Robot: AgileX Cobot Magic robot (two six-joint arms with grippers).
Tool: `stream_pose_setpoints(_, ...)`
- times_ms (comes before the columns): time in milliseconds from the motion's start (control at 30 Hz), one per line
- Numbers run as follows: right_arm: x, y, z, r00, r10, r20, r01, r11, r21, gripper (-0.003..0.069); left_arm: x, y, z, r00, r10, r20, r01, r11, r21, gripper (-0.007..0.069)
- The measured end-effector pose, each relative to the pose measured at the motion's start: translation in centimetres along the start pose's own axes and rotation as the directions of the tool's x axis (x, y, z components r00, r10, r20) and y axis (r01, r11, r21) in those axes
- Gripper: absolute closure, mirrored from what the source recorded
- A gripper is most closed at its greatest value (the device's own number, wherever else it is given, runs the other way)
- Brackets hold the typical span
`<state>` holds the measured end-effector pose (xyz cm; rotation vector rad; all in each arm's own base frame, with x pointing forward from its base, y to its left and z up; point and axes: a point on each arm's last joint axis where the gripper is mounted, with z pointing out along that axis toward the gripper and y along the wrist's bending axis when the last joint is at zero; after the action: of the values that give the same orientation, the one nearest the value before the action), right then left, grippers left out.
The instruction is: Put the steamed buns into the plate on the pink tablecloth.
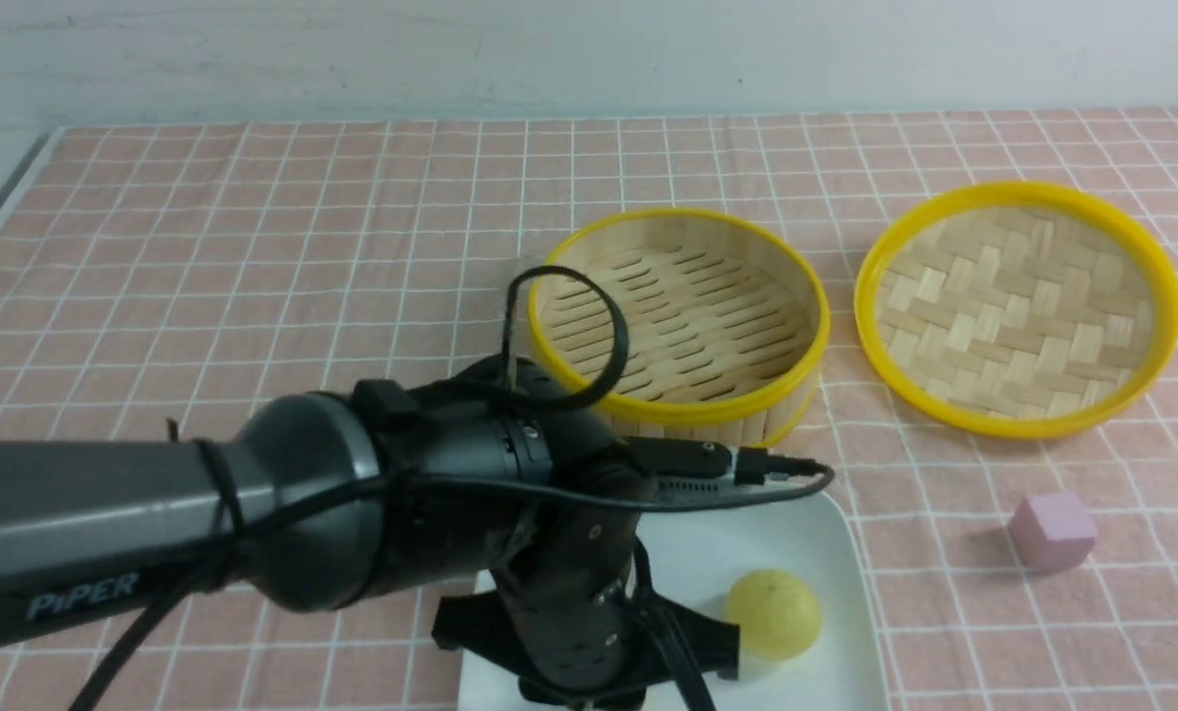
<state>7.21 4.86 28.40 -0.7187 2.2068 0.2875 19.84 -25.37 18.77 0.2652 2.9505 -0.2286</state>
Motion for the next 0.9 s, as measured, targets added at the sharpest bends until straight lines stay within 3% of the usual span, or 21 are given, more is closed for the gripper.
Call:
stream_pose_setpoints(200, 0.0, 0.0, 0.0, 1.000, 0.000, 0.000, 0.000, 1.000, 0.000, 0.0526, 0.1, 0.5, -1.4, 1.000, -0.022, 0.008, 0.022, 0.999, -0.035, 0.0289)
stream_pose_setpoints(400, -0.1, 0.0, -0.3, 1.000, 0.000, -0.021, 0.000, 1.000, -0.001, 0.0543, -0.7, 0.3, -4.2, 0.995, -0.003, 0.097, 0.004, 1.000, -0.009, 0.0197)
stream_pose_setpoints(567, -0.9, 0.0, -3.1, 0.996, 0.022, -0.081, -0.023, 1.000, -0.003, 0.0652, -1.3, 0.2, -6.1, 0.991, 0.010, 0.133, -0.008, 1.000, -0.017, 0.0183)
stream_pose_setpoints(667, -0.7, 0.1, -5.3, 0.995, 0.060, -0.081, -0.060, 0.998, -0.001, 0.0673, -1.4, 0.2, -6.4, 0.990, 0.015, 0.140, -0.012, 1.000, -0.022, 0.0188)
stream_pose_setpoints(767, 0.2, 0.1, -6.4, 0.995, 0.095, -0.003, -0.095, 0.995, 0.001, 0.0673, -1.5, 0.2, -6.4, 0.990, 0.015, 0.140, -0.012, 1.000, -0.024, 0.0206)
stream_pose_setpoints(833, 1.3, 0.0, -5.8, 0.971, 0.143, 0.193, -0.144, 0.989, -0.010, 0.0673, -1.5, 0.3, -6.4, 0.990, 0.019, 0.142, -0.015, 0.999, -0.029, 0.0233)
stream_pose_setpoints(900, 1.6, 0.1, -5.0, 0.942, 0.159, 0.295, -0.157, 0.987, -0.030, 0.0672, -1.5, 0.3, -6.4, 0.989, 0.022, 0.145, -0.018, 0.999, -0.032, 0.0247)
